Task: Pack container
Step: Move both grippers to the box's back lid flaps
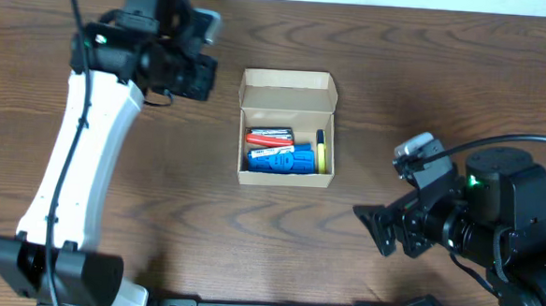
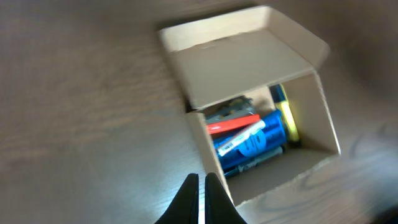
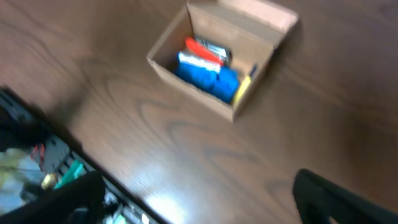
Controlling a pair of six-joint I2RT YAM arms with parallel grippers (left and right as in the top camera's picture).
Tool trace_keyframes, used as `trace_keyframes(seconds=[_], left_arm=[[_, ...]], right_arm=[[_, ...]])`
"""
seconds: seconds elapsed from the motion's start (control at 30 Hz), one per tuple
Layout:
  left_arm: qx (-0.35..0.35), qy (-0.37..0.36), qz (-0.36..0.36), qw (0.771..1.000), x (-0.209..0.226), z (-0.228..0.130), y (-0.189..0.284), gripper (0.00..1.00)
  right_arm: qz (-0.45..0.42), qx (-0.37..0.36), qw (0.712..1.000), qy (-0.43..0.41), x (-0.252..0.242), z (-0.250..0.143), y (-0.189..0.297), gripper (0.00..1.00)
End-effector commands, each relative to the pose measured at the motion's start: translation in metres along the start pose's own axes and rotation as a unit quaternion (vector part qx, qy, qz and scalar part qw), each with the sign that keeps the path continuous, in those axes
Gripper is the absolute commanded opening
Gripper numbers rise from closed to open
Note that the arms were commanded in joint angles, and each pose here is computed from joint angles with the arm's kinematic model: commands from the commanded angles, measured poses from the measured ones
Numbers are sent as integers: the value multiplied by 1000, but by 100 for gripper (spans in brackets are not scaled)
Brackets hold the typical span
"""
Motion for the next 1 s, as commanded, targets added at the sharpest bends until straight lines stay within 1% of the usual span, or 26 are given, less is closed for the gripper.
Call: trace_keyframes(seconds=[0.0,0.07,0.1,0.17,0.27,0.37,0.5,0.57,0.63,0.73,0.83,0.97], left_arm=[[26,108,-8,994,26,-2,-21,6],[40,125,-4,991,37,-4,-32,6],[47,129,-4,990,42,-5,-39,6],[57,133,-3,989,47,-5,-53,6],[68,167,-5,984,53,-4,-73,6],[76,207,-14,975,59,-3,-96,6],[86,216,-55,971,57,0,-126,6],[94,231,-72,966,57,-1,-142,6],[103,257,-81,958,61,-3,-159,6],[116,271,-110,949,61,-7,-185,5],[129,294,-131,938,62,-12,-207,6],[133,305,-183,925,54,-11,-227,6]], right_arm=[[-6,14,999,-38,-7,-2,-15,67],[-30,25,998,-51,-19,-3,-33,30],[-48,30,996,-71,-28,-4,-45,12],[-81,40,990,-110,-44,-7,-67,1],[-123,56,979,-155,-69,-15,-104,1],[-138,62,969,-196,-91,-19,-143,1],[-152,57,953,-255,-121,-23,-183,1],[-147,53,947,-282,-135,-22,-201,1],[-127,48,944,-299,-146,-19,-220,1],[-78,36,941,-327,-158,-13,-250,1],[-33,28,932,-360,-166,-11,-279,1],[30,18,918,-396,-168,-10,-318,1]])
Point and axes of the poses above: each gripper's point midway between its finger pads, its own y axis back along the fingers, its own x axis along the line the jaws close on, z = x × y, the point moved 1 cm from there along y, back along the fingers, and after that the axes turned 1 degree about -y, right-handed, at the moved point
